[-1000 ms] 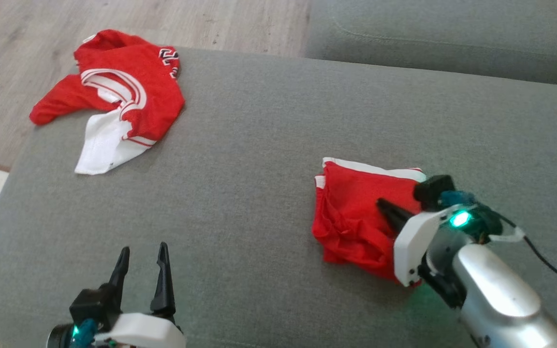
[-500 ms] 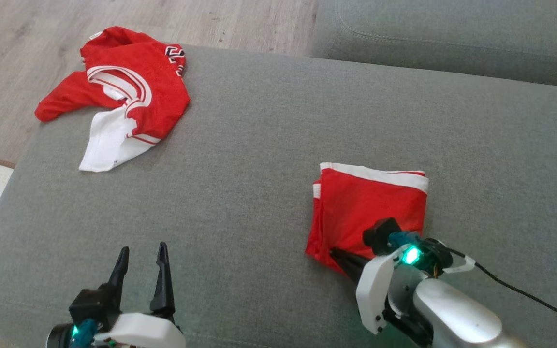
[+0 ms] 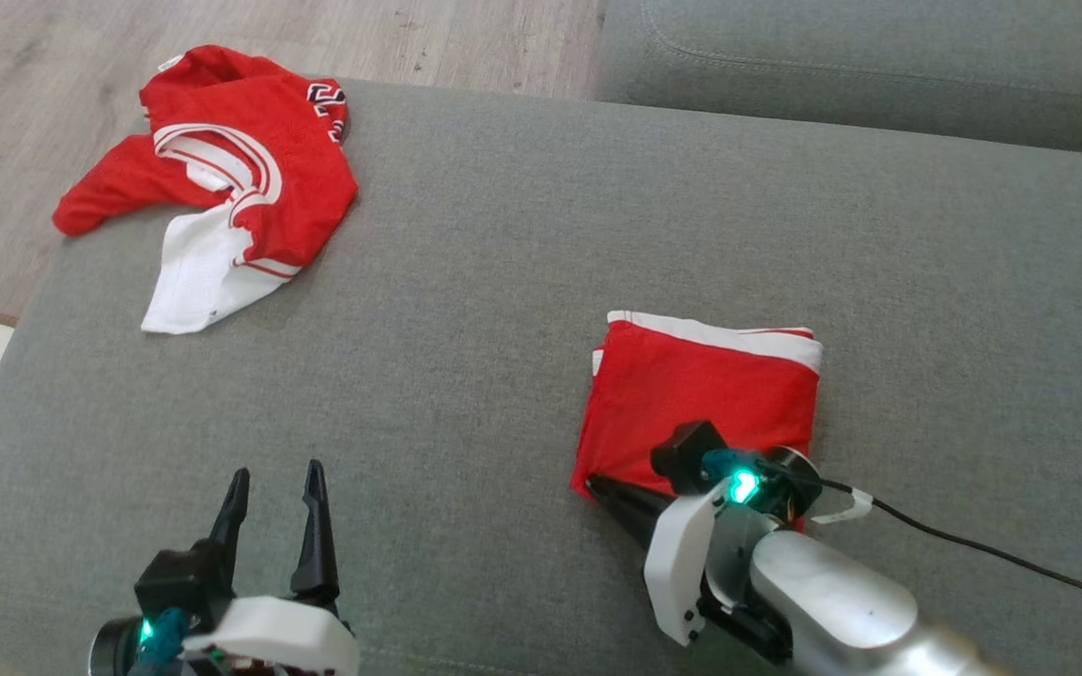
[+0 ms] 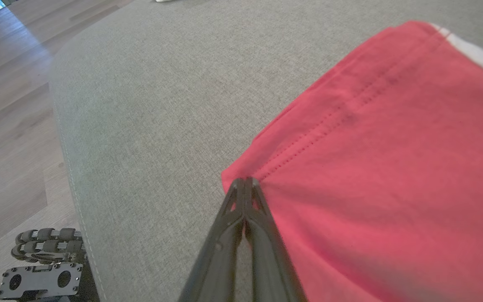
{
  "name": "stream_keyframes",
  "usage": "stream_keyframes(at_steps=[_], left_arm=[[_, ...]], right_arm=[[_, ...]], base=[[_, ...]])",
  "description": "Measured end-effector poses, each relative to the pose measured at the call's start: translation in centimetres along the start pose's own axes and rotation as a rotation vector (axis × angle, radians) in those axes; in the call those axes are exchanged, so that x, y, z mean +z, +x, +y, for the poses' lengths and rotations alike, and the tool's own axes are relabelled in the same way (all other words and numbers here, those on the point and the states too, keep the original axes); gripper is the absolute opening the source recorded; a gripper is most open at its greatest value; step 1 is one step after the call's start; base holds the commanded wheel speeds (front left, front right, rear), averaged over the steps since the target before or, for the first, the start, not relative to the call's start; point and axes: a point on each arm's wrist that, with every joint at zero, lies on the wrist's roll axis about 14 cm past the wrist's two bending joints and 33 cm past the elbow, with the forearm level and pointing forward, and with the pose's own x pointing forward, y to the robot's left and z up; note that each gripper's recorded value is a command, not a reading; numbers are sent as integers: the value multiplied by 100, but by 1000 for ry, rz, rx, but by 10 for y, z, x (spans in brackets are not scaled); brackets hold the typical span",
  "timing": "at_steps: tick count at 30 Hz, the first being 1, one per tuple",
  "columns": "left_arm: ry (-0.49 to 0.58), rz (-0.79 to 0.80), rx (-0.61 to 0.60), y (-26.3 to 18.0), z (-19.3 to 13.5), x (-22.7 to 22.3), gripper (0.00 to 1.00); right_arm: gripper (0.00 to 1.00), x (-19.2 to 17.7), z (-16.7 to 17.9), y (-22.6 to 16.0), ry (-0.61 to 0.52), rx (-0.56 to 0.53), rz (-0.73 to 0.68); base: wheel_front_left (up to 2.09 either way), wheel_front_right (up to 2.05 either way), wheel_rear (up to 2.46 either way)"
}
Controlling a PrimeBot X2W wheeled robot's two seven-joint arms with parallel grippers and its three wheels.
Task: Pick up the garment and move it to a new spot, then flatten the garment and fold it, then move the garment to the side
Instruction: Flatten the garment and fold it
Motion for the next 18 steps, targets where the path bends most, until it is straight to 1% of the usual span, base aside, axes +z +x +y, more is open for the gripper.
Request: stream_keyframes(at_steps=[5, 6, 8, 9, 10, 11, 12, 15, 18], left_arm=[[4, -4, -9, 1, -2, 0, 100], [4, -10, -13, 1, -4, 2, 100], [5, -15, -23, 2, -7, 3, 100], [5, -17, -31, 2, -9, 4, 100], [2, -18, -41, 2, -11, 4, 100], [-1, -19, -55, 2, -14, 5, 100], [0, -20, -68, 2, -18, 5, 100], [5, -26, -105, 2, -28, 6, 100], [8, -43, -136, 2, -37, 9, 100]], right_arm=[[0, 10, -2, -3, 13, -9, -62], [5, 15, -5, -4, 19, -19, -87], [29, 29, -15, -9, 31, -49, -148], [43, 38, -21, -12, 37, -70, -184], [61, 46, -29, -16, 45, -93, -218], [88, 53, -36, -20, 56, -118, -252], [100, 60, -44, -26, 67, -145, -285], [100, 76, -75, -48, 111, -256, -388], [100, 74, -107, -76, 162, -389, -458]], base=[[0, 0, 0], [0, 0, 0], [0, 0, 0], [0, 0, 0], [0, 0, 0], [0, 0, 0], [0, 0, 0], [0, 0, 0], [0, 0, 0]])
